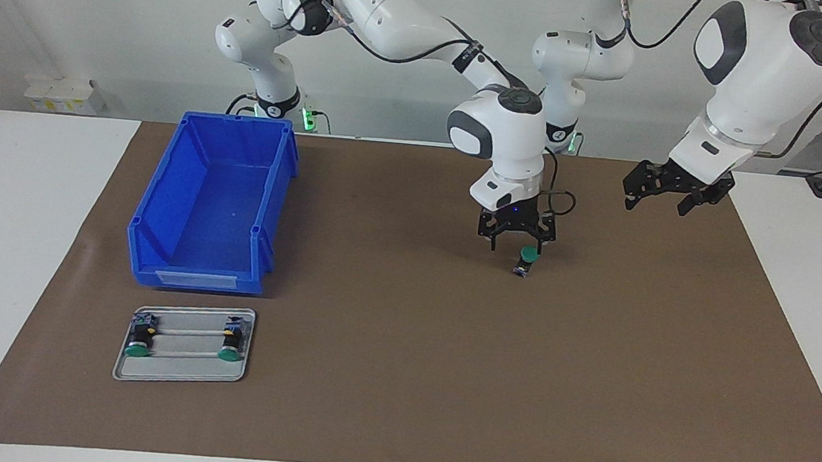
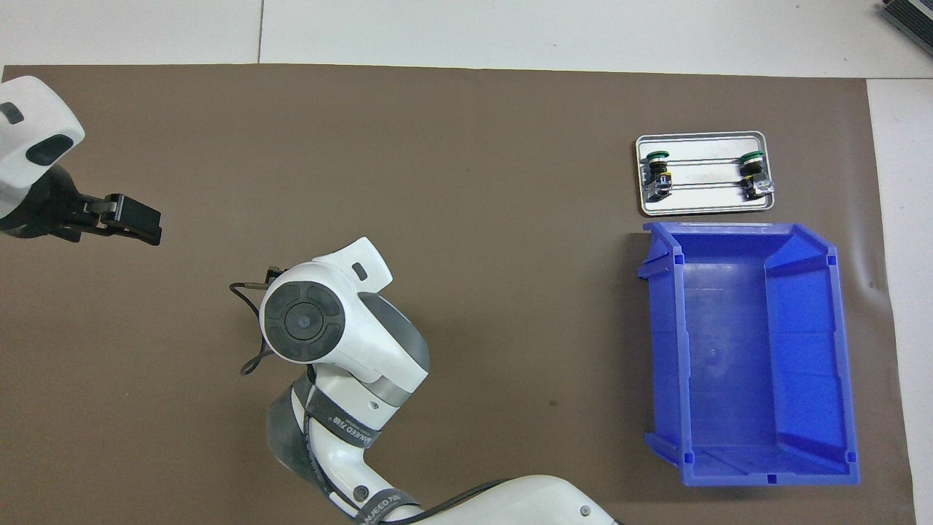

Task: Place and press button with both arms
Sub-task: 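Grasp the green button with the right gripper, then carry the green button into the blue bin with the right gripper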

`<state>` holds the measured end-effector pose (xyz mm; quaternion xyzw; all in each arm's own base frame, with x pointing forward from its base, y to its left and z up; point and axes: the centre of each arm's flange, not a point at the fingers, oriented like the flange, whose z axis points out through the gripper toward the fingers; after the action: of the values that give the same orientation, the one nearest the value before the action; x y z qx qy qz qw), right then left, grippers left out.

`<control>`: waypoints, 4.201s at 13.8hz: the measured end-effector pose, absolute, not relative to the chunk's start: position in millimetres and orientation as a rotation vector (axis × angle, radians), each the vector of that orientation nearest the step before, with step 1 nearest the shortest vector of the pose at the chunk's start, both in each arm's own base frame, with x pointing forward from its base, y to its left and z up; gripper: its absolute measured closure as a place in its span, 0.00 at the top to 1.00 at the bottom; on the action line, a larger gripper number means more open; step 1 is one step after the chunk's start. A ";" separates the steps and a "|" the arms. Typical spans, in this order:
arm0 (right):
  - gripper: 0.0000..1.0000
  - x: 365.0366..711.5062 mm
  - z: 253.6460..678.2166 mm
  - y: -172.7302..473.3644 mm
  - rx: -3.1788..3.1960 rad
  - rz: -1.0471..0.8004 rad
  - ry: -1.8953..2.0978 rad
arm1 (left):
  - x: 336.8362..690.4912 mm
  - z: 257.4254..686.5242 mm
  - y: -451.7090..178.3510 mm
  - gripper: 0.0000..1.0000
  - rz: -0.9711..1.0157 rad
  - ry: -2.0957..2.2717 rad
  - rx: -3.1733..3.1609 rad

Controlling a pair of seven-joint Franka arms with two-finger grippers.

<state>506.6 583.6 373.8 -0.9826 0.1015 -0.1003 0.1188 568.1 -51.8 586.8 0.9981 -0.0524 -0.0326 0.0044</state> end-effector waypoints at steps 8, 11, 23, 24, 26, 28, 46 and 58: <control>0.89 497.9 361.4 597.2 -2.868 -0.338 0.241 | 567.5 595.5 -47.1 1.00 -0.073 -0.158 3.128; 0.85 498.5 348.1 601.7 -2.859 -0.380 0.212 | 573.6 601.5 -46.3 1.00 -0.078 -0.156 3.129; 0.57 496.3 338.5 605.7 -2.867 -0.389 0.193 | 585.4 576.2 -36.6 1.00 -0.161 -0.195 3.124; 0.44 496.3 338.4 605.7 -2.868 -0.389 0.193 | 583.6 577.2 -36.5 1.00 -0.159 -0.195 3.123; 0.41 496.3 337.9 605.1 -2.875 -0.385 0.189 | 581.1 577.4 -36.3 1.00 -0.161 -0.197 3.123; 0.41 501.7 342.6 600.5 -2.886 -0.387 0.173 | 580.3 576.5 -36.3 1.00 -0.161 -0.203 3.122; 0.41 599.0 579.8 47.4 -3.118 -0.250 0.191 | 571.8 586.9 -35.6 1.00 -0.119 -0.208 3.123; 0.41 521.1 425.8 -46.5 -3.112 -0.331 -0.021 | 569.7 590.1 -35.4 1.00 -0.111 -0.208 3.123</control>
<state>521.1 -46.5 425.8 -0.9944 -0.0066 -0.1057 0.0059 569.7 -35.4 590.1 0.9972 -0.0664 -0.0355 0.0048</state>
